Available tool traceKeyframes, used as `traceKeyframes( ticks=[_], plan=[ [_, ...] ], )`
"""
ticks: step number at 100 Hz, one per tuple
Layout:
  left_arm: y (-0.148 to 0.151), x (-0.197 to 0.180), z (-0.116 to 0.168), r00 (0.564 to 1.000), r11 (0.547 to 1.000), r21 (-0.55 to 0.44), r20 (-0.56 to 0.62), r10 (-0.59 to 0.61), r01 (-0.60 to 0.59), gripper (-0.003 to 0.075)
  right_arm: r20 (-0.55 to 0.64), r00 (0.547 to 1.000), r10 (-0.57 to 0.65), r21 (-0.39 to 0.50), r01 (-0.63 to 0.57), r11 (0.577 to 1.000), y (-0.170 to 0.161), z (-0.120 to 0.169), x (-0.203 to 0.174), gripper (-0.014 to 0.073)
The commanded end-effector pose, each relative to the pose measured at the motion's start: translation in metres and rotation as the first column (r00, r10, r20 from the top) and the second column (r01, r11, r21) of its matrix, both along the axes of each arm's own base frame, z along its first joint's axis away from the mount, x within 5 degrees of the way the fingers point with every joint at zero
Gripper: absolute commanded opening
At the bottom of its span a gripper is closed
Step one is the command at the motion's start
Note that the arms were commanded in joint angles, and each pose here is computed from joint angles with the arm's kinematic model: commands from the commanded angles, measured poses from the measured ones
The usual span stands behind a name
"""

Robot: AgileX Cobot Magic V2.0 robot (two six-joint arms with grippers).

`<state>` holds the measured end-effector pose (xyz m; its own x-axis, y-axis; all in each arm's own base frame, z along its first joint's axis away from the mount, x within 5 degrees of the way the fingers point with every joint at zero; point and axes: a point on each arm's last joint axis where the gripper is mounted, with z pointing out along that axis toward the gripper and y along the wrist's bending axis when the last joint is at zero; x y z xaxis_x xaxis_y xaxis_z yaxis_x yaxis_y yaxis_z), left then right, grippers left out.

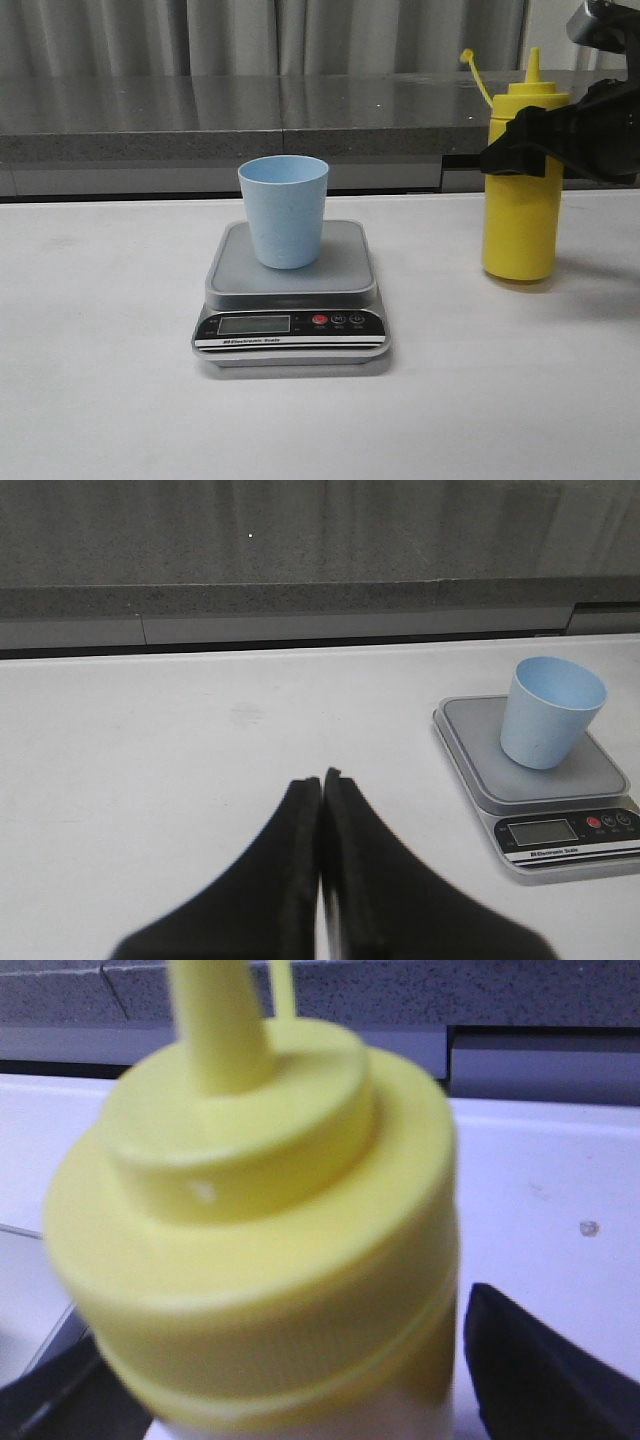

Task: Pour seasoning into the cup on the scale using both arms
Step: 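Turn the bottle upright and lower it back onto the table, then open the right gripper and withdraw it from the bottle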

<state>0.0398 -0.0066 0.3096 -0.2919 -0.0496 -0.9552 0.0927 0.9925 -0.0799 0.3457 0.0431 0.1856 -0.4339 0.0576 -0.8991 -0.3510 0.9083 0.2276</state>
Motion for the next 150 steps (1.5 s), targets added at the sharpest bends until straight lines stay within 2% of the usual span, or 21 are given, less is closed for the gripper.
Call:
traceKeyframes(
  ticks=[1, 31, 53, 102, 125, 136, 143, 150],
  plan=[
    [0.0, 0.001, 0.014, 0.996, 1.0, -0.029, 0.09, 0.005, -0.002, -0.002, 0.127, 0.991, 0.034, 0.032, -0.038, 0.999, 0.002, 0.028, 0.002, 0.0626],
    [0.0, 0.001, 0.014, 0.996, 1.0, -0.029, 0.09, 0.005, -0.002, -0.002, 0.117, 0.992, 0.044, 0.036, -0.049, 0.998, 0.003, 0.026, -0.003, 0.0626],
    [0.0, 0.001, 0.014, 0.996, 1.0, -0.029, 0.09, 0.005, -0.002, -0.002, 0.097, 0.994, 0.044, 0.031, -0.047, 0.998, 0.003, 0.025, -0.023, 0.0626],
    [0.0, 0.001, 0.014, 0.996, 1.0, -0.029, 0.09, 0.005, -0.002, -0.002, 0.085, 0.996, -0.026, -0.039, 0.029, 0.999, -0.006, 0.044, -0.051, 0.0626],
    [0.0, 0.001, 0.014, 0.996, 1.0, -0.029, 0.09, 0.005, -0.002, -0.002, 0.082, 0.996, -0.029, -0.04, 0.032, 0.999, -0.007, 0.043, -0.076, 0.0626],
    [0.0, 0.001, 0.014, 0.996, 1.0, -0.029, 0.09, 0.005, -0.002, -0.002, 0.085, 0.995, -0.046, -0.007, 0.047, 0.999, -0.007, 0.048, -0.091, 0.0626],
    [0.0, 0.001, 0.014, 0.996, 1.0, -0.029, 0.09, 0.005, -0.002, -0.002, 0.086, 0.994, -0.072, 0.014, 0.072, 0.997, -0.008, 0.053, -0.101, 0.06],
    [0.0, 0.001, 0.014, 0.996, 1.0, -0.029, 0.09, 0.005, -0.002, -0.002, 0.084, 0.99, -0.113, 0.032, 0.111, 0.993, -0.011, 0.06, -0.112, 0.0507]
  ],
)
